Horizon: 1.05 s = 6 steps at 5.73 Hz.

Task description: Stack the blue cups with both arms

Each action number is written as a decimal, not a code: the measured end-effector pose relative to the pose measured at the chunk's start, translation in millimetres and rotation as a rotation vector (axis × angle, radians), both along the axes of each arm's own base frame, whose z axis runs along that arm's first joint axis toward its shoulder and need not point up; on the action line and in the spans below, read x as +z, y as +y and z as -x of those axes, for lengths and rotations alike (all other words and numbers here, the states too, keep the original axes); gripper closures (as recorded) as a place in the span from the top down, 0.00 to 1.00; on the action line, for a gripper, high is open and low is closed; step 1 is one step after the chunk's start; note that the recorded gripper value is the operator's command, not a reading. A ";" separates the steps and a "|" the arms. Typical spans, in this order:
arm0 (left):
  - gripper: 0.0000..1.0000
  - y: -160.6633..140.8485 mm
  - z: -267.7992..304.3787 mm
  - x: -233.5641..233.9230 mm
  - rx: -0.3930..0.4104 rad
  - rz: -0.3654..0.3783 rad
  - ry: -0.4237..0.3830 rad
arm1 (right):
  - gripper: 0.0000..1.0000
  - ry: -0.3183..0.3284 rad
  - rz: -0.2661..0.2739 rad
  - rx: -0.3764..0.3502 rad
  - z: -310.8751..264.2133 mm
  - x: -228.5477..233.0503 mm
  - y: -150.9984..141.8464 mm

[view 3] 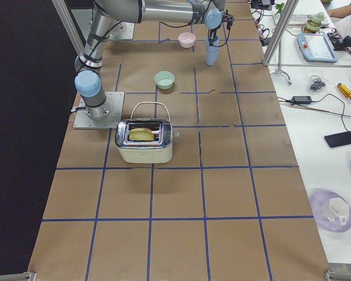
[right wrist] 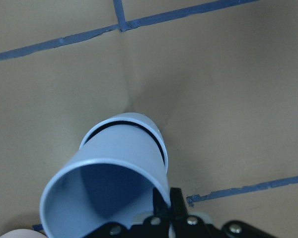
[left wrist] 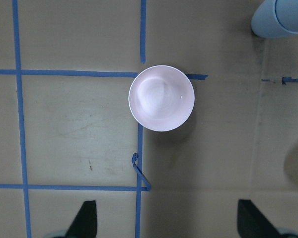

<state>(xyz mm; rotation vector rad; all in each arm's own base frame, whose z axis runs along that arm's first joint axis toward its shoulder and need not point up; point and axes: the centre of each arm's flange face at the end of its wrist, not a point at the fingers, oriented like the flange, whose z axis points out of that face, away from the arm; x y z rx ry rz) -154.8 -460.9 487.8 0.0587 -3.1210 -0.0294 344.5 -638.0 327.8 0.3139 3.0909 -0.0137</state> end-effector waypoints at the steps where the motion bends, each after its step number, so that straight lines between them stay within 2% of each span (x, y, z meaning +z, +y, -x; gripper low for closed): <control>1: 0.99 -0.1 0.3 -0.5 0.000 -0.001 0.000 | 1.00 -0.004 0.006 0.000 -0.2 -0.4 -2.8; 3: 0.99 -0.4 -0.1 -0.8 0.001 -0.002 0.000 | 1.00 -0.046 0.033 -0.016 6.4 36.4 -11.3; 4: 0.99 -0.4 -0.2 -0.9 0.002 -0.002 0.000 | 1.00 -0.047 0.022 -0.020 20.9 70.1 -7.2; 6: 0.99 -0.5 -0.2 -0.8 0.002 -0.002 0.000 | 1.00 -0.009 -0.062 0.065 103.6 126.9 28.0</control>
